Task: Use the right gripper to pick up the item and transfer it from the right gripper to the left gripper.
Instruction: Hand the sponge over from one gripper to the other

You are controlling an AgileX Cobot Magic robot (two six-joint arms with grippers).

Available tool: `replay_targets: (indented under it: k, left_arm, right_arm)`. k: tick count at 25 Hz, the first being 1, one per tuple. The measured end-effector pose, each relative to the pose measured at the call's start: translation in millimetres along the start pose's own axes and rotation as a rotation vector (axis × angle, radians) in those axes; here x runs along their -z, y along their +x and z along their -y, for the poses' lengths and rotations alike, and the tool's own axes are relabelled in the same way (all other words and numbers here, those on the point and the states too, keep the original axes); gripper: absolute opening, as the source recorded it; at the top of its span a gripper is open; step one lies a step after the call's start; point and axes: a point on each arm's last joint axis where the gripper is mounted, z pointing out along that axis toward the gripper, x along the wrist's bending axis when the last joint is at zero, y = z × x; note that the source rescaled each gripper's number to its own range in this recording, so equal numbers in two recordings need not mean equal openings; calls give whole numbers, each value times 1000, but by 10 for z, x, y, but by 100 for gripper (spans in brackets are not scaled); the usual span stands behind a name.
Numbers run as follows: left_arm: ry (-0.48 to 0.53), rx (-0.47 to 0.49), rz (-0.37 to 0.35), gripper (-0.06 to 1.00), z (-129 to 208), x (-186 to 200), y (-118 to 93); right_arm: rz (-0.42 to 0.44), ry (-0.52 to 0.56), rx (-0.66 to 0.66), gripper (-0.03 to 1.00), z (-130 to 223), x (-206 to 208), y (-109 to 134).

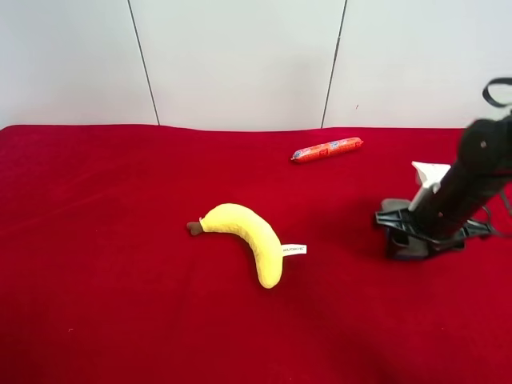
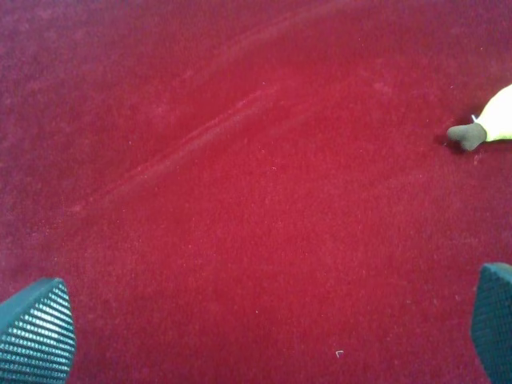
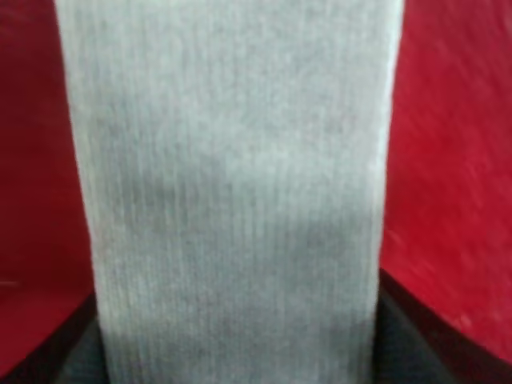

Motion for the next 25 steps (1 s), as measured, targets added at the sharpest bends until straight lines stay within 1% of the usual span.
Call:
replay_targets:
  k: [2,5,9,12,14,18,22,25]
  left_arm:
    - [0,0,0,100,0,0,0]
    - [0,0,0,100,0,0,0]
    - [0,0,0,100,0,0,0]
    - [0,0,0,100,0,0,0]
    - [0,0,0,100,0,0,0]
    - [0,0,0,100,0,0,0]
    - [0,0,0,100,0,0,0]
    - [0,0,0,100,0,0,0]
  right_arm:
    - [-11,-24,53,0,-104,91,100]
    - [-38,-105,154,0,-264,276,317]
    - [-78,-219,359,0,-429,519,716]
    - [-104,-301,566,0,-470,667,1065]
    - [-127,-378,707,0,-461,772,1336]
    - [-173,-552,892,0,-406,915,1737]
    - [-191,-691,1028,0,-320,990,1991]
    - [-202,-779,1091,0,-264,1042,2135]
